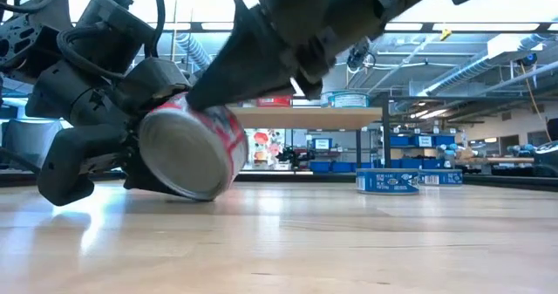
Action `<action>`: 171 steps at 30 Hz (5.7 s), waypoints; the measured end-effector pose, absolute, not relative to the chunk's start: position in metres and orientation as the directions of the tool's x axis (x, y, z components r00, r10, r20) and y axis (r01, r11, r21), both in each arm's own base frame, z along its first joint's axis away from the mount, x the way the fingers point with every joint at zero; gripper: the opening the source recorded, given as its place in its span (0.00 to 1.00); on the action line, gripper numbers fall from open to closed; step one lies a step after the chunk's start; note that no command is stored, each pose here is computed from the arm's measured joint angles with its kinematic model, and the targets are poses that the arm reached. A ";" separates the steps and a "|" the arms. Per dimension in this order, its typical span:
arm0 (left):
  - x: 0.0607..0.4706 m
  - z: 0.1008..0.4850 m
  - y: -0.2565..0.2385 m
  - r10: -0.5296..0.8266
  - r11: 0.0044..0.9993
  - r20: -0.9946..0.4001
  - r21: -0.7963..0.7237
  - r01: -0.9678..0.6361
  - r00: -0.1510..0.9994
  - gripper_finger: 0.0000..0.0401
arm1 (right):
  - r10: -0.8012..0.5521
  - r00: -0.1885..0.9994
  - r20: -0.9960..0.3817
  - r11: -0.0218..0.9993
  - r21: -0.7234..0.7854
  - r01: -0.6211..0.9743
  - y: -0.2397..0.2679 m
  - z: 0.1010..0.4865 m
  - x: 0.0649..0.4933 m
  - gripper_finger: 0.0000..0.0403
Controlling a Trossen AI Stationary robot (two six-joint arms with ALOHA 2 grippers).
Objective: Stack canned seafood by type on shelf
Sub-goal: Put the red tuna can on the shelf aligned with the other red tuna cans
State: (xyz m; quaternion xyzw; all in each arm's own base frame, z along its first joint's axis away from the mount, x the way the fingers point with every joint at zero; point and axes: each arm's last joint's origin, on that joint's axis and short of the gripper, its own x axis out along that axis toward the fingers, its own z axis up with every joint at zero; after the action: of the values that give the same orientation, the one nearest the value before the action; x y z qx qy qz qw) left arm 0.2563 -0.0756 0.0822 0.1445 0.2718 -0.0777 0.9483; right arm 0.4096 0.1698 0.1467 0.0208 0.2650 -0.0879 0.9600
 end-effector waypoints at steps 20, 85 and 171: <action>0.256 0.081 -0.075 -0.056 0.939 -0.551 0.255 0.232 0.833 0.00 | -0.219 0.825 -0.521 0.968 -0.009 0.252 0.166 0.147 0.408 0.03; 0.256 0.082 -0.076 -0.024 0.964 -0.530 0.213 0.161 0.848 0.00 | -0.291 0.690 -0.662 0.936 -0.047 0.350 0.164 0.155 0.402 0.62; 0.221 0.112 -0.093 -0.207 0.970 -0.313 0.056 0.235 0.927 0.00 | -0.803 0.416 -0.426 0.551 -0.797 0.247 -0.046 0.252 0.414 0.46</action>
State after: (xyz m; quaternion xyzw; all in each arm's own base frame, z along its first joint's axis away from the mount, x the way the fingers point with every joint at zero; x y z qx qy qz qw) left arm 0.2208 -0.0926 0.1117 0.0463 0.1545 -0.1126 0.9805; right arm 0.4140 -0.0462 0.2519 -0.3307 0.4206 -0.3395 0.7737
